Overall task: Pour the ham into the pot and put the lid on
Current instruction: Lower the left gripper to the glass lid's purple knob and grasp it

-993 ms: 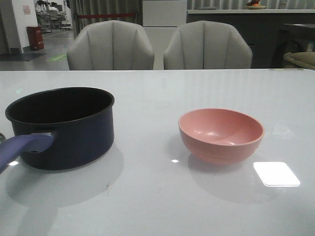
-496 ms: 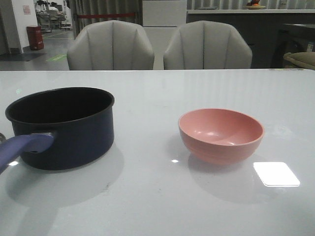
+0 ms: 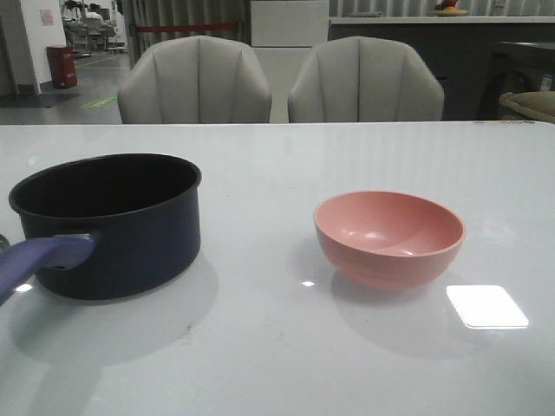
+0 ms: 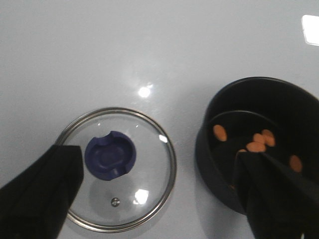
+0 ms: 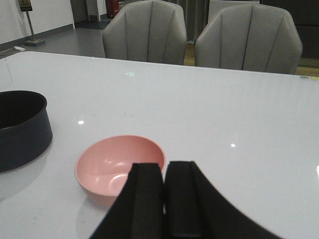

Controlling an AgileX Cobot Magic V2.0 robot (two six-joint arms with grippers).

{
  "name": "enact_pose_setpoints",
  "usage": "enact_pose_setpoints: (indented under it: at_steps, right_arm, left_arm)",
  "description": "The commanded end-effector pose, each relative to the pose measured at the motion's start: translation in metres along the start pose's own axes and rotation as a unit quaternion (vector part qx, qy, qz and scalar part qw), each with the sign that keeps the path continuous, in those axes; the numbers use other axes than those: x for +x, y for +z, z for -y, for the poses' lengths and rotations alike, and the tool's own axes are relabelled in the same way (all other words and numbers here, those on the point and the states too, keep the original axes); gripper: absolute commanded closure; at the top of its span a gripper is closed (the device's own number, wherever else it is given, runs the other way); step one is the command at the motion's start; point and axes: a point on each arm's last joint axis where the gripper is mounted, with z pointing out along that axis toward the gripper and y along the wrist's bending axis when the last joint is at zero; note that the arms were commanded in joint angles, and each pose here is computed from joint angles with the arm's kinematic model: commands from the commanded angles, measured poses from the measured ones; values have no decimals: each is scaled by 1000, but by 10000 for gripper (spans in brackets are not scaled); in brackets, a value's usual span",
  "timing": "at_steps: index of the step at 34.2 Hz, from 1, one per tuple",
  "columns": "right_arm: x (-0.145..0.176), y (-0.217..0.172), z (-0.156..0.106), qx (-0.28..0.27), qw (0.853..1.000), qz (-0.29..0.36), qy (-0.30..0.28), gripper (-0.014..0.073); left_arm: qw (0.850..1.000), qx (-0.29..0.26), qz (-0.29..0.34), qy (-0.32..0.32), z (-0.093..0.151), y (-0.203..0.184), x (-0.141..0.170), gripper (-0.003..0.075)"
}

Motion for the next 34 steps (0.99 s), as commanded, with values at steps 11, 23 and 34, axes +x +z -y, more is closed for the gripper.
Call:
enact_pose_setpoints:
  at_steps: [11,23,34]
  right_arm:
    - [-15,-1,1,9,999,45,0,449]
    - [-15,-1,1,9,999,45,0,449]
    - [-15,-1,1,9,999,45,0,449]
  left_arm:
    - [985,34,-154,-66,-50,77,-36,61]
    - [973,15,-229,-1,-50,137,-29,61]
    - [967,13,-255,-3,-52,162,-19,61]
